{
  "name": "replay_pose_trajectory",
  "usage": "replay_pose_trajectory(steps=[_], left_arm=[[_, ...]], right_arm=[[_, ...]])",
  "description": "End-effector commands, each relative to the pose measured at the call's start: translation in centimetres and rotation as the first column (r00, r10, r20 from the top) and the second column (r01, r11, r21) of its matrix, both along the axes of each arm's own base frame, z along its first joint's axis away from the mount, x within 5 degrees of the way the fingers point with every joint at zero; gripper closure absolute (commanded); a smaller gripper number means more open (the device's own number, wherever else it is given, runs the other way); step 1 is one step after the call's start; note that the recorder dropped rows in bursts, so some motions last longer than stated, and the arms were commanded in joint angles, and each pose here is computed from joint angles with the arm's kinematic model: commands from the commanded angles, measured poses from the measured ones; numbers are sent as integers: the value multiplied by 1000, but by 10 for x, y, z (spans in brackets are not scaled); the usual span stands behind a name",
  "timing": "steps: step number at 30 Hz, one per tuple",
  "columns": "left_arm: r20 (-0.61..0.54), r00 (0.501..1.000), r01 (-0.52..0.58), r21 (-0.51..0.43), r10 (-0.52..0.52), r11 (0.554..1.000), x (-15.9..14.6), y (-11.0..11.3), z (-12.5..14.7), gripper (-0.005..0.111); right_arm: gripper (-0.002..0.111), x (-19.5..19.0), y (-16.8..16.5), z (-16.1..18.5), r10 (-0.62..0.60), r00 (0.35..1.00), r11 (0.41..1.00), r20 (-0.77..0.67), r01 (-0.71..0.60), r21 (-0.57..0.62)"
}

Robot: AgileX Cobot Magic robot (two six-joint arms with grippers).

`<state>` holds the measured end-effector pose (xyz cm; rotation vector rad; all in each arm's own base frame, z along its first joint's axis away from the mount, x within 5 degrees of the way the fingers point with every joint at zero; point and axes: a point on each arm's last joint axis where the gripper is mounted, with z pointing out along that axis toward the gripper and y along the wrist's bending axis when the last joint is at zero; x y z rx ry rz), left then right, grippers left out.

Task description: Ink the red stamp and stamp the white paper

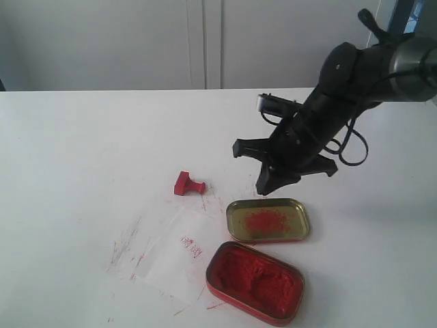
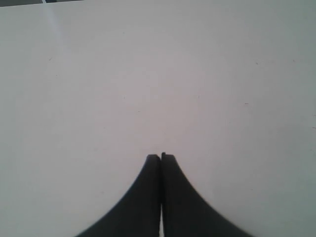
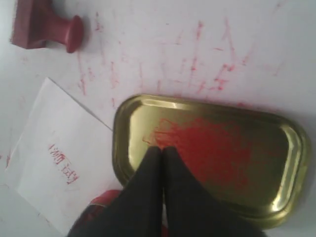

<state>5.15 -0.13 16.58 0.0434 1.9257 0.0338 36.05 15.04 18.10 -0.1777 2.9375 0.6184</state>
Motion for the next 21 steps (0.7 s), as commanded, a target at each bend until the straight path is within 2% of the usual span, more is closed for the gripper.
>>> replay_pose_trajectory(steps=[1,4,10,16,21], left_arm=[[-4,1000,-2,2,2,1000,0,0,1,107],[-4,1000,-2,2,2,1000,0,0,1,107],[-4,1000,-2,2,2,1000,0,0,1,107],[-4,1000,-2,2,2,1000,0,0,1,107],[-4,1000,-2,2,2,1000,0,0,1,107]], right_arm=[[108,-3,-36,7,-131,991,991,-26,131,-13],[108,-4,-60,13,-238,971,971,-21,238,-31],[108,-13,-100,19,-329,944,943,-7,328,-61],[108,-28,-119,27,-281,958,941,64,288,-176],[108,-45,-124,38,-260,956,937,134,283,-204]])
